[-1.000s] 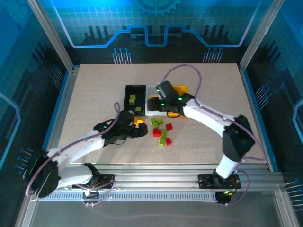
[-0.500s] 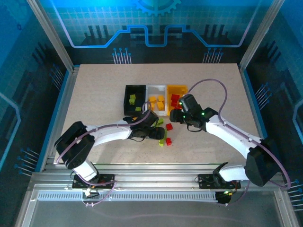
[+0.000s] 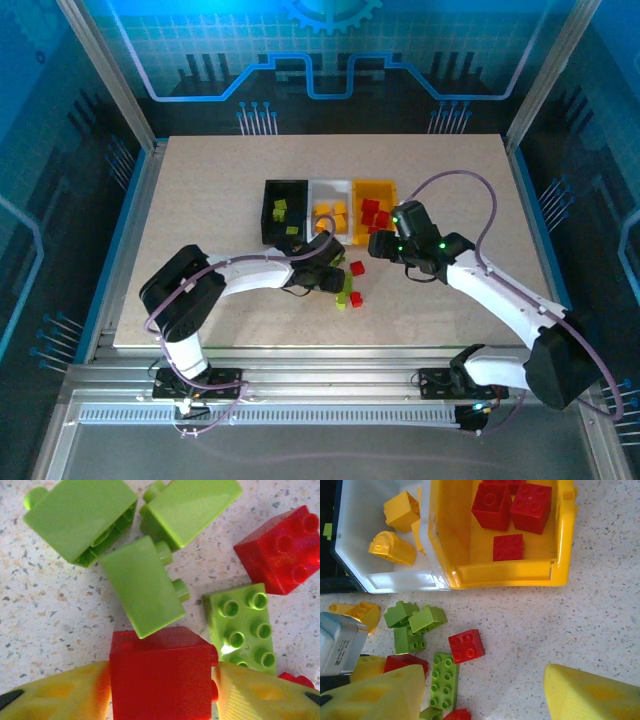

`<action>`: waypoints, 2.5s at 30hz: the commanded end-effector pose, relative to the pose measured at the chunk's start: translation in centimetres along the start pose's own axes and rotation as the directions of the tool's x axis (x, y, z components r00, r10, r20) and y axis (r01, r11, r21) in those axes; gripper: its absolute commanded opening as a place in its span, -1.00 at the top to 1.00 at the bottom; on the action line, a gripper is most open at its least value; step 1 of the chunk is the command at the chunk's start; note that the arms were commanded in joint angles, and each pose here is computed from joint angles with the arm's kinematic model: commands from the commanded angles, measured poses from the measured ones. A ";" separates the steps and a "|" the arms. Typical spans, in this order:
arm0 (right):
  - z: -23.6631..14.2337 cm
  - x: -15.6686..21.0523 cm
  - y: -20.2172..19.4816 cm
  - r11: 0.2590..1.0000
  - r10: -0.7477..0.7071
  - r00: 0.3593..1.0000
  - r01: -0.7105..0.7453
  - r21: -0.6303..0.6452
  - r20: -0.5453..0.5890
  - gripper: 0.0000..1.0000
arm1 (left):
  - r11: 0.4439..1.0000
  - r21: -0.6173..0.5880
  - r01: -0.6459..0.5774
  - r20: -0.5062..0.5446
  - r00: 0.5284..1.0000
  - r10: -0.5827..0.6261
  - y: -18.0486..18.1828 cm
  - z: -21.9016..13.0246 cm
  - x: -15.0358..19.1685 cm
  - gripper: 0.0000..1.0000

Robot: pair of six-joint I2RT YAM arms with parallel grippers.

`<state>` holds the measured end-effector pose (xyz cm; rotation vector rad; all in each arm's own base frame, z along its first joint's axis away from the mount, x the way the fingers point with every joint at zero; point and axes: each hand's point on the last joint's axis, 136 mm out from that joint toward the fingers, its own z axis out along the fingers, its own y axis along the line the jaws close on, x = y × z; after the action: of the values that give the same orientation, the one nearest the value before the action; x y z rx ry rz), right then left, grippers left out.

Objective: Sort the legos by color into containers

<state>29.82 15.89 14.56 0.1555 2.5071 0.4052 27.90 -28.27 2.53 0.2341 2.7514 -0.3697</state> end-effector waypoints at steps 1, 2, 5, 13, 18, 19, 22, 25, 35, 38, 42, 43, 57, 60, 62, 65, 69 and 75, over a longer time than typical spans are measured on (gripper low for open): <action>-0.6 0.0 -0.6 1.000 0.023 1.000 -0.023 0.001 0.007 -0.29 | 0.999 -0.026 -0.018 0.009 1.000 0.019 0.1 -0.1 -0.5 0.04; -0.6 -0.1 -0.6 1.000 0.024 1.000 -0.024 0.002 0.007 -0.29 | 1.000 -0.028 -0.015 0.009 1.000 0.016 0.2 -0.2 -0.5 0.07; -0.7 -0.2 -0.8 1.000 0.030 0.999 -0.030 0.002 0.013 -0.29 | 1.000 -0.009 -0.003 0.034 0.999 0.003 -0.1 -1.7 -0.8 0.19; -0.6 0.6 -2.8 0.996 0.073 0.997 -0.073 0.045 0.014 -0.29 | 0.987 0.160 0.016 0.160 0.986 -0.042 -4.9 -7.2 -6.7 0.23; -0.7 1.4 -4.5 0.991 0.108 0.994 -0.108 0.081 0.008 -0.29 | 0.965 0.260 0.024 0.185 0.980 -0.074 -9.0 -6.2 -12.5 0.26; -0.8 1.5 -4.8 0.990 0.114 0.993 -0.114 0.088 0.008 -0.29 | 0.963 0.266 0.029 0.184 0.980 -0.080 -9.5 -5.7 -13.5 0.27; -1.4 1.8 -5.6 0.987 0.126 0.992 -0.126 0.099 0.012 -0.29 | 0.961 0.272 0.050 0.196 0.975 -0.107 -10.2 -4.2 -16.5 0.27; -1.9 2.0 -6.2 0.986 0.131 0.991 -0.132 0.100 0.018 -0.29 | 0.959 0.271 0.077 0.201 0.970 -0.135 -10.2 -2.8 -18.6 0.26; -2.4 2.7 -6.7 0.986 0.143 0.990 -0.143 0.080 0.007 -0.32 | 0.955 0.281 0.099 0.219 0.962 -0.164 -11.1 -1.3 -21.9 -0.55; -2.2 2.9 -6.6 0.987 0.144 0.990 -0.143 0.075 -0.001 -0.34 | 0.943 0.319 0.094 0.250 0.951 -0.180 -11.8 -3.6 -22.7 -0.86; -1.9 2.9 -6.2 0.989 0.137 0.990 -0.136 0.054 -0.016 -0.36 | 0.919 0.385 0.084 0.282 0.938 -0.203 -12.0 -7.8 -22.2 -0.98; -1.7 3.1 -6.2 0.989 0.137 0.990 -0.135 0.053 -0.024 -0.36 | 0.911 0.403 0.085 0.281 0.936 -0.212 -11.8 -8.7 -21.7 -0.98; 0.4 4.7 -5.7 0.993 0.101 0.989 -0.094 0.071 -0.109 -0.33 | 0.961 0.253 0.117 0.058 0.989 -0.136 -3.2 -9.3 -3.8 -0.84; 0.6 4.5 -5.4 0.993 0.097 0.989 -0.089 0.072 -0.110 -0.33 | 0.978 0.201 0.056 -0.006 0.998 -0.056 -3.2 -7.7 -0.3 -0.84; 0.6 4.4 -5.3 0.994 0.094 0.989 -0.086 0.073 -0.110 -0.33 | 0.981 0.191 0.012 -0.021 1.000 -0.008 -3.7 -7.1 1.1 -0.80; 0.4 4.1 -5.2 0.994 0.086 0.991 -0.078 0.077 -0.107 -0.33 | 0.983 0.178 -0.045 -0.026 0.998 0.051 -4.3 -6.4 2.4 -0.68; 0.3 4.0 -5.2 0.994 0.082 0.991 -0.074 0.080 -0.106 -0.32 | 0.982 0.175 -0.076 -0.059 0.994 0.088 -4.9 -5.2 3.4 -0.48; 0.0 3.9 -5.3 0.994 0.078 0.992 -0.070 0.081 -0.100 -0.32 | 0.985 0.151 -0.089 -0.092 0.990 0.104 -5.0 -3.2 4.1 -0.35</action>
<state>26.29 11.41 9.72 0.2955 2.6433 0.3616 21.79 -31.24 5.52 0.3960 2.8097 -0.5735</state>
